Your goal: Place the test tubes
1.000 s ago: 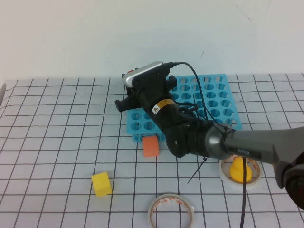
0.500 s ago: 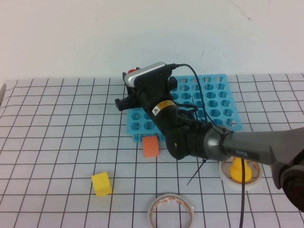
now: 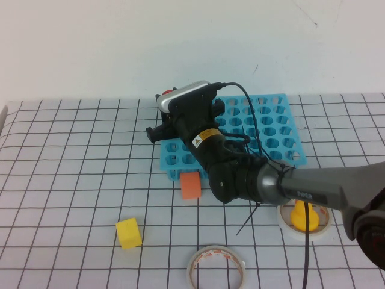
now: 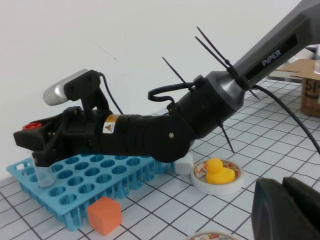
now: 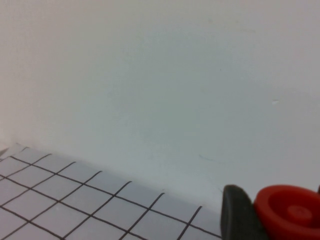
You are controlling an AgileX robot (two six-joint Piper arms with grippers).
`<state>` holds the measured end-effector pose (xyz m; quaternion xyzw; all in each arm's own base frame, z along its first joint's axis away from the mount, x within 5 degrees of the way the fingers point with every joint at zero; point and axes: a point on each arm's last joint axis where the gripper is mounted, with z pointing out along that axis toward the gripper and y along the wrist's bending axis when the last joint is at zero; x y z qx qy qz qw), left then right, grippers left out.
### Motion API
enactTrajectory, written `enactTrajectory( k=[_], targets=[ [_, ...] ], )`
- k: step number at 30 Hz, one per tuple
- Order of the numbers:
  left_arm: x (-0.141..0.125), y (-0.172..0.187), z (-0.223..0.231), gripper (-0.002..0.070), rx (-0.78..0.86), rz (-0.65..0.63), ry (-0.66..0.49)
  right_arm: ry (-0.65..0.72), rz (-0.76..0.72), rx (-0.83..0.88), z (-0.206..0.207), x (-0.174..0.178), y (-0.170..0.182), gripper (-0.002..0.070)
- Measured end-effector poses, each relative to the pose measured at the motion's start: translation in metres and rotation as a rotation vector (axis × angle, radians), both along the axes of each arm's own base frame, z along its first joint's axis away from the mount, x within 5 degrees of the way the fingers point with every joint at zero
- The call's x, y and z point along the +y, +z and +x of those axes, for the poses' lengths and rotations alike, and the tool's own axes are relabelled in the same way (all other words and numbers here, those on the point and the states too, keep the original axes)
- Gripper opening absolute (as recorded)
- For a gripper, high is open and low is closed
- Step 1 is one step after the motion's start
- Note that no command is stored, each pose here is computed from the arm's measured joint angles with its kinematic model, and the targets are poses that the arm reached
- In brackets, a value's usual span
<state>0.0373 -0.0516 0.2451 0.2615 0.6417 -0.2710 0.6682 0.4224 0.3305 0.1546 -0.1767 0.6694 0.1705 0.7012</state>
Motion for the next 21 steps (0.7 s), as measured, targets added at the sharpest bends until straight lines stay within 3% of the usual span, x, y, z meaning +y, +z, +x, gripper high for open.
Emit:
enactTrajectory(
  k=[21],
  targets=[
    [-0.002,-0.001,-0.002,-0.0001,0.003,0.007,-0.029,-0.001,-0.051,0.085,0.000,0.000,-0.013,0.0280]
  ],
)
